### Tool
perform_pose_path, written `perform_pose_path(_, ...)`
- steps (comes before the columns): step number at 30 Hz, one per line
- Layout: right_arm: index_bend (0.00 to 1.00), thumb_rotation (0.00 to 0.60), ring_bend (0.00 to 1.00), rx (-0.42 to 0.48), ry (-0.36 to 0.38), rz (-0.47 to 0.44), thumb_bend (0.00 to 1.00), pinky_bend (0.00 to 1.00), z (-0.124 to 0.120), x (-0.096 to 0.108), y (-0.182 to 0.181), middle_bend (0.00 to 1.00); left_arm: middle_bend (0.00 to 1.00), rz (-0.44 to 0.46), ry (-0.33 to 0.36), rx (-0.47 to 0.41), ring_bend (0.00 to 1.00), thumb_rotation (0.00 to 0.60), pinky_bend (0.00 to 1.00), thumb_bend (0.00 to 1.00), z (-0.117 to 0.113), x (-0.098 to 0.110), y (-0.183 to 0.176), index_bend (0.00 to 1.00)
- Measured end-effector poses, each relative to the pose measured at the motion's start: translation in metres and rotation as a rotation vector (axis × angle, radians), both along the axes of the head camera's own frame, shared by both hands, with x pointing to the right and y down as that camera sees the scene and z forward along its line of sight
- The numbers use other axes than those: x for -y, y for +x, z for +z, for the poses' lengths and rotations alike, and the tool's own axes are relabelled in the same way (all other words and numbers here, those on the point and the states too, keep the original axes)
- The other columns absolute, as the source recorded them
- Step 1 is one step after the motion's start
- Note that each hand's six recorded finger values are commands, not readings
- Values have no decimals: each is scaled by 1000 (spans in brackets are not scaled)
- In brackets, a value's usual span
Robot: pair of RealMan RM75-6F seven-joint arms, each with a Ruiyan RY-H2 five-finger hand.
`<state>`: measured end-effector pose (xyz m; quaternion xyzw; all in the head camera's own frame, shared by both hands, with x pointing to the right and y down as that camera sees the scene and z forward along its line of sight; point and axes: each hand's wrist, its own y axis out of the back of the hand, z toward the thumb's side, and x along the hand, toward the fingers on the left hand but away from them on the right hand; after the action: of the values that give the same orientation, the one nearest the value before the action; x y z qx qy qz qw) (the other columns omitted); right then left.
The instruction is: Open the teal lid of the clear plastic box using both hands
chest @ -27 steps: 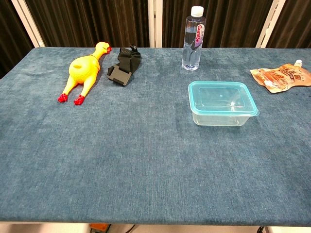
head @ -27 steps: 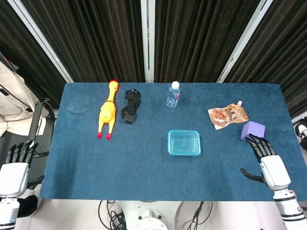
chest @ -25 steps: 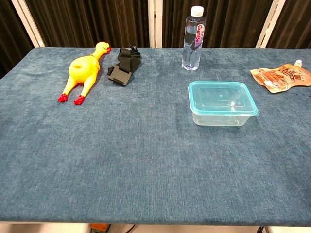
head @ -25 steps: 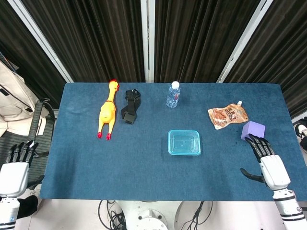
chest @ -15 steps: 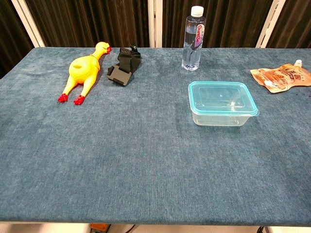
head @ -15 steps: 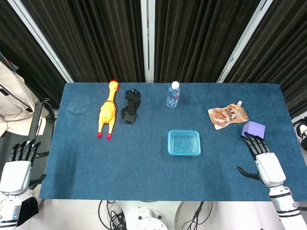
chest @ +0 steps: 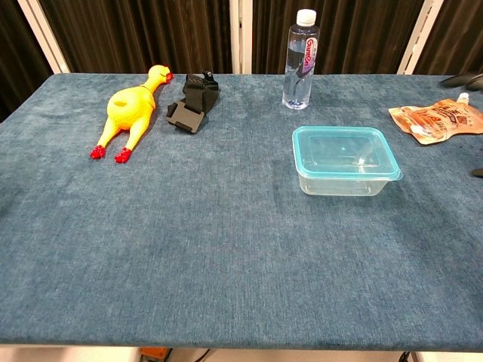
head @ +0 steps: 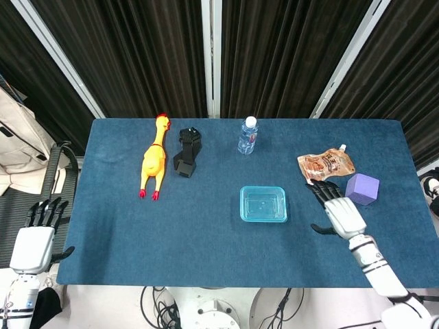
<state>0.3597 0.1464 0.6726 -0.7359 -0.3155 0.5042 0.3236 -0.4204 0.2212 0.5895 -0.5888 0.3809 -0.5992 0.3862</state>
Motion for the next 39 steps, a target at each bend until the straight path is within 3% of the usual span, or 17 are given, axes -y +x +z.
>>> perform_pose_path(6, 0, 600, 0, -33, -13, -55, 107, 0, 28, 28, -25, 0, 32, -9, -7, 2, 0, 600, 0, 0, 4, 3, -2, 100)
perform_pose_path(16, 0, 600, 0, -154, 54, -197, 127, 0, 57, 58, -64, 0, 32, -18, -20, 5, 0, 600, 0, 0, 9, 3, -3, 100)
perform_pose_path(32, 0, 600, 0, 7, 66, -335, 127, 0, 64, 45, -143, 0, 32, -22, -28, -1, 0, 600, 0, 0, 14, 3, -8, 99)
perform_pose_path(39, 0, 600, 0, 41, 57, -367, 127, 0, 65, 40, -162, 0, 32, 37, -36, -13, 0, 600, 0, 0, 17, 14, 3, 99)
